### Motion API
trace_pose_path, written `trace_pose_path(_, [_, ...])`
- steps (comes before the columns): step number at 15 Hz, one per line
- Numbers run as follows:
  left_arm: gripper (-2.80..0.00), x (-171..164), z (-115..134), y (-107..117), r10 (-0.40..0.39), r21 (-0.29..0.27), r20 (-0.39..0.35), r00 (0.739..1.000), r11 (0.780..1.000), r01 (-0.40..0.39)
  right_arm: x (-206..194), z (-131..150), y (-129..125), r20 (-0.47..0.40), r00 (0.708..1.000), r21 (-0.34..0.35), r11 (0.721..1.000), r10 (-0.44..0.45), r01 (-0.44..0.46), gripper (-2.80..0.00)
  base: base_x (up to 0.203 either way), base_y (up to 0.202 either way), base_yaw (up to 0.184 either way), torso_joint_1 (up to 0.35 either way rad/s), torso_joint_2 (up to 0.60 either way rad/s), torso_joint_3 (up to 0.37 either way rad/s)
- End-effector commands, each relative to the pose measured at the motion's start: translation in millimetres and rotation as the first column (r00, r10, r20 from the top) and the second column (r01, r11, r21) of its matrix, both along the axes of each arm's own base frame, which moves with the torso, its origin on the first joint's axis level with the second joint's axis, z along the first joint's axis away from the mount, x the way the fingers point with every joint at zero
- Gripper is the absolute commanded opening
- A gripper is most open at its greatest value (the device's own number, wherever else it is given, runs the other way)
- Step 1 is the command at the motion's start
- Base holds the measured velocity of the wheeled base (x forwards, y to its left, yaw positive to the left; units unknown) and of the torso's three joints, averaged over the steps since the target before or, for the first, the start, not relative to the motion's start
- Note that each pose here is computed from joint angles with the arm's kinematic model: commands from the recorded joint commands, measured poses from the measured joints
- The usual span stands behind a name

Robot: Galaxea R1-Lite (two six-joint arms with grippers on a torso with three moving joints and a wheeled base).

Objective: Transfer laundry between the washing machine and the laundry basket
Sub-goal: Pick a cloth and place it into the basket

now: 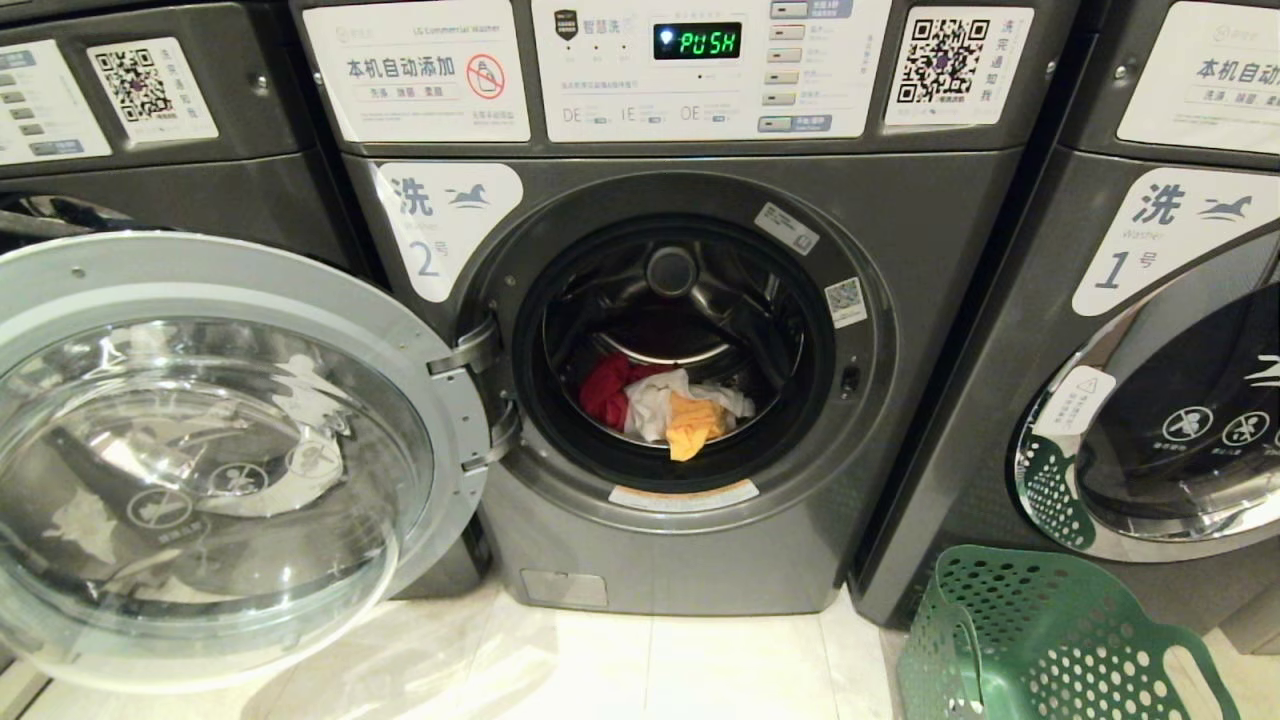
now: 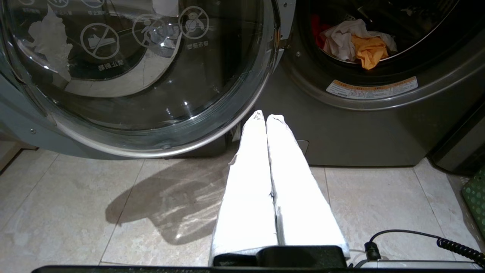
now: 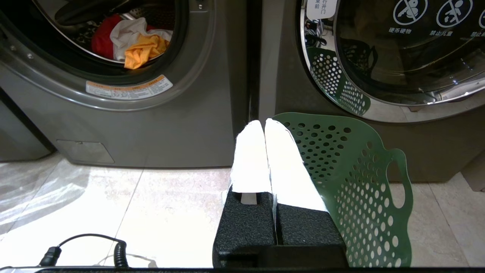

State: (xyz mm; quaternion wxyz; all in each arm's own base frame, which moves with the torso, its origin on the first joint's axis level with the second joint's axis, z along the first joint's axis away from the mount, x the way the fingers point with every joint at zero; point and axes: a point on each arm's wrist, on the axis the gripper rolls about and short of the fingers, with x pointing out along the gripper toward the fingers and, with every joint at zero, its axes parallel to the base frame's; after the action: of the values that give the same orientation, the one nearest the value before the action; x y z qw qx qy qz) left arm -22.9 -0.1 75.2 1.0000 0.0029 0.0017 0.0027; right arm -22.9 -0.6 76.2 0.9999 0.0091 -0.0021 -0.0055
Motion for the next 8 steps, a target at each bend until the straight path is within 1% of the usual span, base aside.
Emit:
trace_pose_path(1, [-2.8,-0.1,-0.1,0.0,0.001,0.0,0.001,1.0,1.0,-0.001,0.0,0.0,0.0,0.0,1.0,0.0,1.0,0.0,0.0,-2.8,0.0,0.0,0.0,0.0,0.0,0.0])
trace_pose_path(8, [-2.8,-0.1,-0.2,0.0,0.001,0.0,0.0,1.0,1.0,-0.001,0.1,0.0,0.0,-0.001,1.0,-0.007,1.0,0.002,-0.002,-2.8,0.0,0.0,0.0,0.0,0.0,0.0])
